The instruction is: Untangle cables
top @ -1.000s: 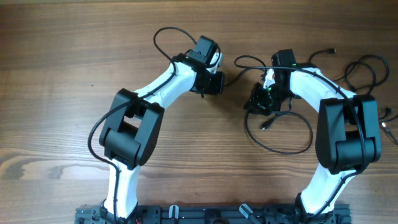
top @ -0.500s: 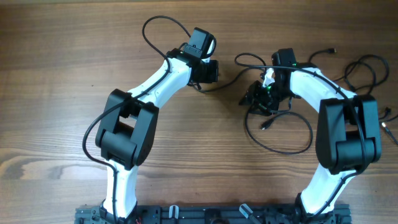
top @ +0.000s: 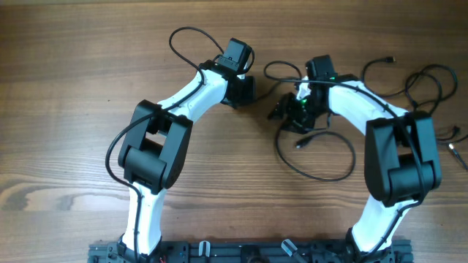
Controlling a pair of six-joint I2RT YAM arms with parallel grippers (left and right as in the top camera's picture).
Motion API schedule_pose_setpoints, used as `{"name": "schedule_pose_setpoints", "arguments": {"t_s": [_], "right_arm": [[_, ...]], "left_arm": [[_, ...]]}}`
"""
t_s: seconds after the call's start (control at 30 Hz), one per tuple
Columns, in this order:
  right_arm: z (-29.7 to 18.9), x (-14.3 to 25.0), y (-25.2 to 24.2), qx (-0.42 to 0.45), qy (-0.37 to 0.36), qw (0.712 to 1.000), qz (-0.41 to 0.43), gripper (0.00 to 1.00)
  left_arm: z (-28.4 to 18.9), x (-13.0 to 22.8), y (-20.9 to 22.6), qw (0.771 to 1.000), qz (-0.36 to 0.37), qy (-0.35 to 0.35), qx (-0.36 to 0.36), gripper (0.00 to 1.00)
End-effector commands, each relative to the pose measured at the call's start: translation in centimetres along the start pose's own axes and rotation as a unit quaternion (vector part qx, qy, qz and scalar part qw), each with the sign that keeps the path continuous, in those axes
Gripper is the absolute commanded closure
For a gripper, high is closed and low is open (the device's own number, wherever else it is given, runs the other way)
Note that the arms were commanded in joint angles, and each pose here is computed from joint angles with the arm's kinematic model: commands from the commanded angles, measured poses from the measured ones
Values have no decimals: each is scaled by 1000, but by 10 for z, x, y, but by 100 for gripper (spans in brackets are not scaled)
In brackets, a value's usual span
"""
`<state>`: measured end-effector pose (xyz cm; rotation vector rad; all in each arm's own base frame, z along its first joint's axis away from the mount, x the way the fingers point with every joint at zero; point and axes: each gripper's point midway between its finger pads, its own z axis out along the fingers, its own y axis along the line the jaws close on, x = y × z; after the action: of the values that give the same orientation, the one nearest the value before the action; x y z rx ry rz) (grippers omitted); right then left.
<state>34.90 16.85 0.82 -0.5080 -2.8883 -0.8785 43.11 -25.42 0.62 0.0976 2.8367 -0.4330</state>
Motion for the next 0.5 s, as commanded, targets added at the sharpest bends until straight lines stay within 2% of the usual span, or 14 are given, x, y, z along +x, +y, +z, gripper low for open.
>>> {"name": "schedule_pose_setpoints", "arguments": {"t_s": [0.0,0.2,0.47], "right_arm": [[29,4,-14,37,-5,998,50,40],[37,-8,12,8,-40,997,58,35],[36,-24,1,42,-95,989,108,37]], "left_arm": [[7,19,-1,999,-10,40,13,87],[5,42,3,996,-20,91,10,83],[-7,81,-8,982,-33,180,51,81]]}}
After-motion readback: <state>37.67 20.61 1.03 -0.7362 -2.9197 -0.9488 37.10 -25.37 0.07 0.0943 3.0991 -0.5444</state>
